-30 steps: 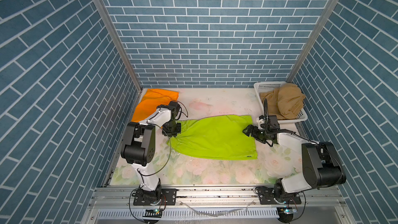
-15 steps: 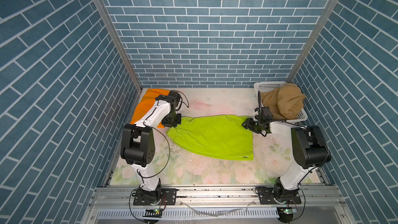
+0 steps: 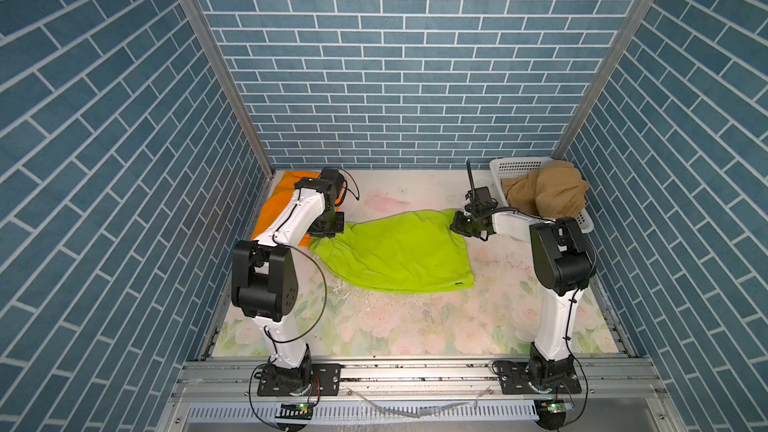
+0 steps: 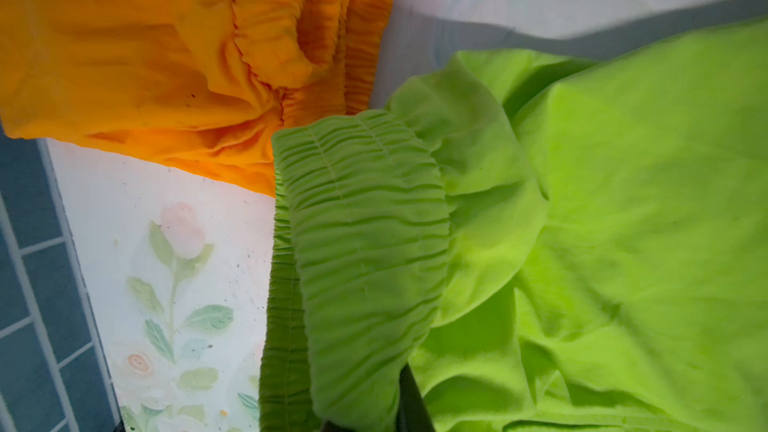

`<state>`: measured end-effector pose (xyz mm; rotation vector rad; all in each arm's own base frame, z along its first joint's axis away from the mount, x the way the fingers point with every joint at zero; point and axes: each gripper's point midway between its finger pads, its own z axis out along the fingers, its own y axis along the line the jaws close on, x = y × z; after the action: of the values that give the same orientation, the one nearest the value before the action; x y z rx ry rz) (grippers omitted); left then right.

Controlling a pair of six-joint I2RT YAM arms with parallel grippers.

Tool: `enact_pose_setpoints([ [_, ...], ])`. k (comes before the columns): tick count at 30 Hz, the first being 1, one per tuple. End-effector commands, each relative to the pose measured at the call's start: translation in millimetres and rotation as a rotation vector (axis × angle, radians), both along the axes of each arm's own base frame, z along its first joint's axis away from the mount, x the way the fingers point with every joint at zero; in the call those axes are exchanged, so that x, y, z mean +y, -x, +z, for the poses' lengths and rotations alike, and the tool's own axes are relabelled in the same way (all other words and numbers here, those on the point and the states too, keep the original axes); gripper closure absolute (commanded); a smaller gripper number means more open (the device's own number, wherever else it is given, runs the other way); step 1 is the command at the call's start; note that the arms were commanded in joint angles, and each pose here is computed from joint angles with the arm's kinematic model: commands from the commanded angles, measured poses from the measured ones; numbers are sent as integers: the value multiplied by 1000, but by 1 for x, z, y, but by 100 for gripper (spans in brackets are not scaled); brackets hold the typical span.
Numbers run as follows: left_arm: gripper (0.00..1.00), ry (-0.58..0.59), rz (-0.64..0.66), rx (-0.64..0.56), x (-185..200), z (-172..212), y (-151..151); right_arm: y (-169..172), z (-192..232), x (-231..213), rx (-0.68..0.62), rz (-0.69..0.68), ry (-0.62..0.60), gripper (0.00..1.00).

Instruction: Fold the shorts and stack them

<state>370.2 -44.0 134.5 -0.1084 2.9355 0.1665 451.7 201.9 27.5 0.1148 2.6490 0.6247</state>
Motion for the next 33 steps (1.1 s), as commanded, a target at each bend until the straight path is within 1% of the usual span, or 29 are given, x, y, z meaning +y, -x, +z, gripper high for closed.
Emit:
enact_pose_setpoints([
  [1,100,-13,-23,-38,-2,20,-8,19,-31,-10,131,-3,79,80],
  [6,100,-41,-79,-32,-17,27,-10,12,-27,-7,127,-6,69,79],
  [12,100,-59,-133,-42,-39,41,-7,12,-26,-4,130,-3,60,79],
  [16,100,-60,-168,-47,-59,48,-6,13,-25,-3,131,-1,53,79],
  [26,100,-52,-279,-57,-123,57,-2,15,-24,-1,128,-6,29,78],
  [28,100,-48,-298,-58,-135,58,-1,16,-25,0,132,-4,25,76],
  [33,100,-41,-338,-62,-159,60,0,17,-20,2,123,1,6,68],
])
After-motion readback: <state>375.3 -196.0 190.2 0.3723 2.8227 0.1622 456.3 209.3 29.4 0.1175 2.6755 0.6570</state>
